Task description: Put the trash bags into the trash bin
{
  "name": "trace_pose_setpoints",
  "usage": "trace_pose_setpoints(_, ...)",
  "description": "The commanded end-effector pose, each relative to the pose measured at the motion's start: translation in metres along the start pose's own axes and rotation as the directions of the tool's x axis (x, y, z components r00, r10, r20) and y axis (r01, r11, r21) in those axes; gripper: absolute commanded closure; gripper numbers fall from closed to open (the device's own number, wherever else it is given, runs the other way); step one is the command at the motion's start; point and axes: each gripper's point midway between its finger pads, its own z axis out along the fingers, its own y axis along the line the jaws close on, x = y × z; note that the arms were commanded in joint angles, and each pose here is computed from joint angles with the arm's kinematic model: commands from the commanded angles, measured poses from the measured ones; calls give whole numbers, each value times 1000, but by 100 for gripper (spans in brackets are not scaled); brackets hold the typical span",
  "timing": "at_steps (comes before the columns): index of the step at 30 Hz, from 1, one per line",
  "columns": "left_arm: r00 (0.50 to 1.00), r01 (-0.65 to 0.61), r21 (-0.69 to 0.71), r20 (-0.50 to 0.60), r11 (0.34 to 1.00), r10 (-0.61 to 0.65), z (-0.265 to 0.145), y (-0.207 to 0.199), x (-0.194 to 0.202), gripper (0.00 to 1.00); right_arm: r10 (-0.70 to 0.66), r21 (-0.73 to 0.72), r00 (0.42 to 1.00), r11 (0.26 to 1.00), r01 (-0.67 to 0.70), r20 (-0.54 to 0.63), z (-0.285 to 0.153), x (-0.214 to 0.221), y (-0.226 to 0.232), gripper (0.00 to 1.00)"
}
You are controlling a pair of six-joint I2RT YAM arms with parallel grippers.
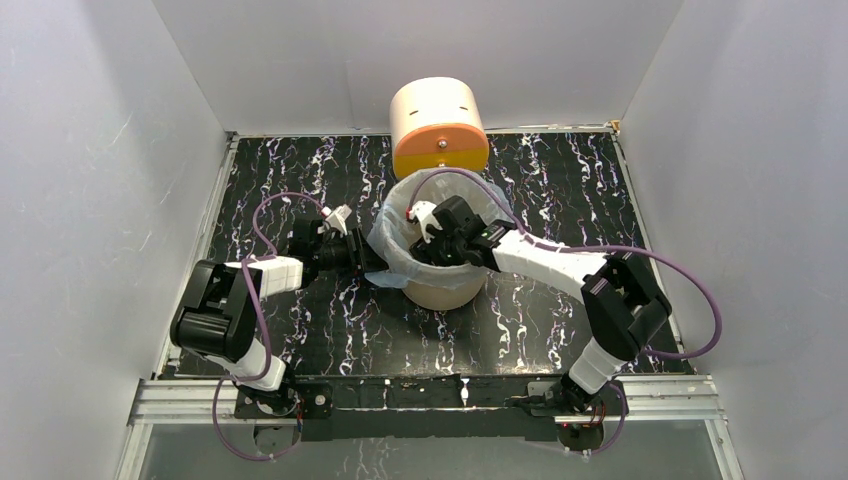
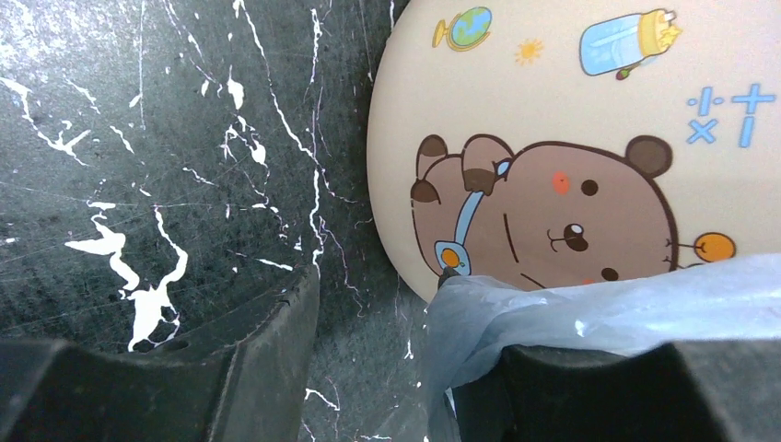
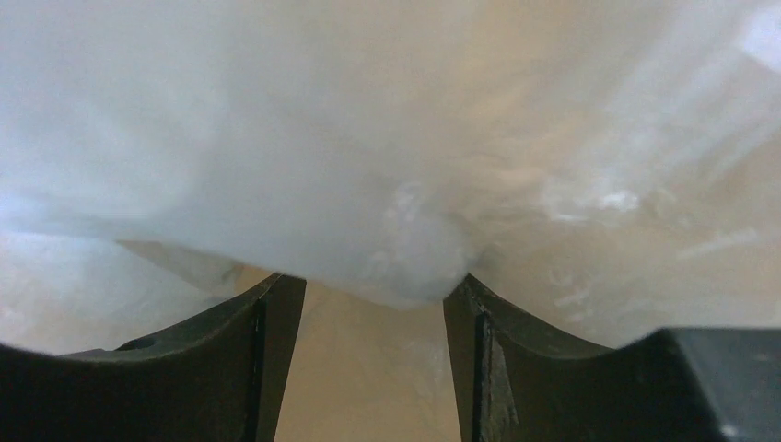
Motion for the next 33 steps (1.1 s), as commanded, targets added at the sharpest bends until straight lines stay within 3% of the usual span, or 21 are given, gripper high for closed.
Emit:
trace_pose_setpoints(1, 1000, -13, 25, -2, 1000, 13, 0, -5, -3, 52, -157, -53, 987, 986, 159, 30, 4, -11, 14, 34)
trace_pose_setpoints(10, 999, -40, 25, 20, 999, 39, -3, -13, -14, 50, -113, -4, 987, 994, 113, -116, 8, 0, 6, 34)
trace_pose_setpoints(23, 994, -98, -19, 37, 995, 99, -12, -21, -30, 47, -40, 2, 994, 999, 41, -104, -42, -41, 18, 33)
trace_pose_setpoints(27, 994, -98, -15, 41, 995, 99, -12, -22, -32, 47, -30, -25, 990, 999, 26, -135, -35, -34, 23, 33)
trace_pose_setpoints(33, 995, -100, -6, 29, 995, 100, -9, -23, -34, 47, -143, -43, 976, 989, 138, -166, -6, -24, 20, 31)
